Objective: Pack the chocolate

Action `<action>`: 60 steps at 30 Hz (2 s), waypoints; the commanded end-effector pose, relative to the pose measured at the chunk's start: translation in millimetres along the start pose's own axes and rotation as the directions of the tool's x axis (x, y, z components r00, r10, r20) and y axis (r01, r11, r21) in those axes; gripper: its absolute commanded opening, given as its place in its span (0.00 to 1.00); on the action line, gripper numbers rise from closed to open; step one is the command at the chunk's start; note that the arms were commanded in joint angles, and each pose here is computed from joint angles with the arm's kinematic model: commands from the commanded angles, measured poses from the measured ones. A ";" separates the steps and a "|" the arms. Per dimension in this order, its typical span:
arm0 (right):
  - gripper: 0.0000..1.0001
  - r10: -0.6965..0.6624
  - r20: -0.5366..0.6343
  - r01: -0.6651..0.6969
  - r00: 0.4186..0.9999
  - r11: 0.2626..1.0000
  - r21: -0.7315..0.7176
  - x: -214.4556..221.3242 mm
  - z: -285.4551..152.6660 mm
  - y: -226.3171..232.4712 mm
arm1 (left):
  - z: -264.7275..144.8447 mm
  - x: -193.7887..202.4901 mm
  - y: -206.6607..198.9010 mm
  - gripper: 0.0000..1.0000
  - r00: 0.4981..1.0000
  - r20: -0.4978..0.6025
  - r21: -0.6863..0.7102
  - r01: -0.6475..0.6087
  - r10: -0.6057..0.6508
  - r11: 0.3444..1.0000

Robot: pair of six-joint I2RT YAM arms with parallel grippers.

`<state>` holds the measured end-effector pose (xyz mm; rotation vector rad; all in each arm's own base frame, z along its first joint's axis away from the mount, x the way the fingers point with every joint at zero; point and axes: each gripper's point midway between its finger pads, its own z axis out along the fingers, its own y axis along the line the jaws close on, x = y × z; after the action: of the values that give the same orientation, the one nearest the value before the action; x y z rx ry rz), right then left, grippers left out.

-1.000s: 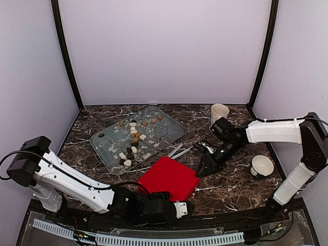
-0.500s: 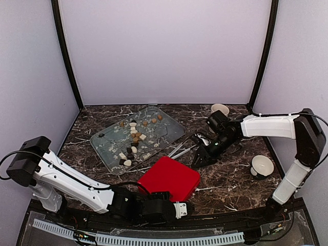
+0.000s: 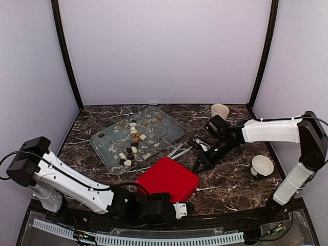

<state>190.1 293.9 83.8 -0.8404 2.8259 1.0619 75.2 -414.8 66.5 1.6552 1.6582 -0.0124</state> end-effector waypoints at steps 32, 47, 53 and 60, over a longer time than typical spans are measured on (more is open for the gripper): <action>0.18 0.094 -0.154 -0.071 0.984 0.986 0.150 62.5 19.2 -36.7 | -36.0 -84.0 74.3 0.24 0.793 -0.025 0.208 0.600 -0.609 0.773; 0.17 0.122 -0.158 -0.104 0.980 0.987 0.119 75.6 23.7 -41.5 | 2.2 -94.2 109.8 0.04 0.659 -0.010 0.170 0.743 -0.752 0.648; 0.17 0.132 -0.163 -0.114 0.978 0.987 0.116 79.3 24.3 -44.3 | 30.3 -80.9 77.9 0.00 0.663 -0.093 0.235 0.739 -0.742 0.631; 0.17 0.166 -0.174 -0.148 0.971 0.983 0.113 83.4 22.5 -46.1 | 73.1 -22.0 7.9 0.00 0.590 -0.332 0.250 0.807 -0.736 0.535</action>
<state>181.2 285.7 69.4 -0.8177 2.7800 1.0861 140.0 -484.6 84.9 0.9806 2.3695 -0.6843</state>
